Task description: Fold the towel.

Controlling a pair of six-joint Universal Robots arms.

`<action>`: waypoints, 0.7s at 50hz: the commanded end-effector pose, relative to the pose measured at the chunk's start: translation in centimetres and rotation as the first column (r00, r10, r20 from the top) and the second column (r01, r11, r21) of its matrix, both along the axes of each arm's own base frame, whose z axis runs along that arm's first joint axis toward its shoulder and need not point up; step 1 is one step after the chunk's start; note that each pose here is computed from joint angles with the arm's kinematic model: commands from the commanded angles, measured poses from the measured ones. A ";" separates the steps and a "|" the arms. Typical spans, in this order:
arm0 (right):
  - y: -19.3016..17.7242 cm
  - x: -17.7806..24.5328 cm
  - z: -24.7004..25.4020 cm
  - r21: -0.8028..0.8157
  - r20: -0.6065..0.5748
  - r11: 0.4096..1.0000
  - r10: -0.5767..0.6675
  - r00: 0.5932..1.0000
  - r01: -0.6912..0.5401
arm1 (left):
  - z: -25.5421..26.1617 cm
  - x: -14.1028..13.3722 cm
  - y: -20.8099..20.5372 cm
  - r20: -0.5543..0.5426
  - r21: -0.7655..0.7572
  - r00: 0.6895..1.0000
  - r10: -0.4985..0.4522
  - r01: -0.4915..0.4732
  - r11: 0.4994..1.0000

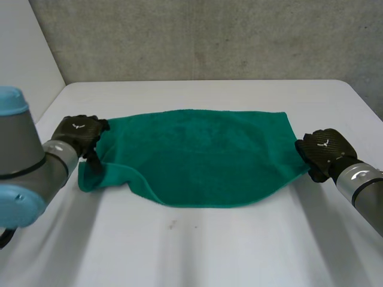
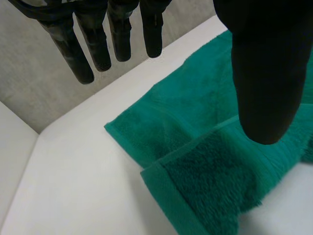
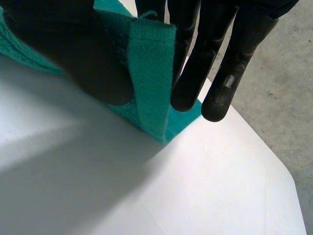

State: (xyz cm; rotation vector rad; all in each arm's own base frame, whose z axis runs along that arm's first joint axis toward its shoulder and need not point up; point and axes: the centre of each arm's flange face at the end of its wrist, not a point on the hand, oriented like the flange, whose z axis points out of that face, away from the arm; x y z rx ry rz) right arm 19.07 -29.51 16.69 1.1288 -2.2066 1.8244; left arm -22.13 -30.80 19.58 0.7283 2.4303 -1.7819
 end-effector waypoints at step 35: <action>0.9 -4.4 18.1 -0.167 -0.021 0.978 -0.134 0.991 0.129 | 13.6 2.8 5.5 0.006 -0.243 1.000 -0.003 0.005 0.970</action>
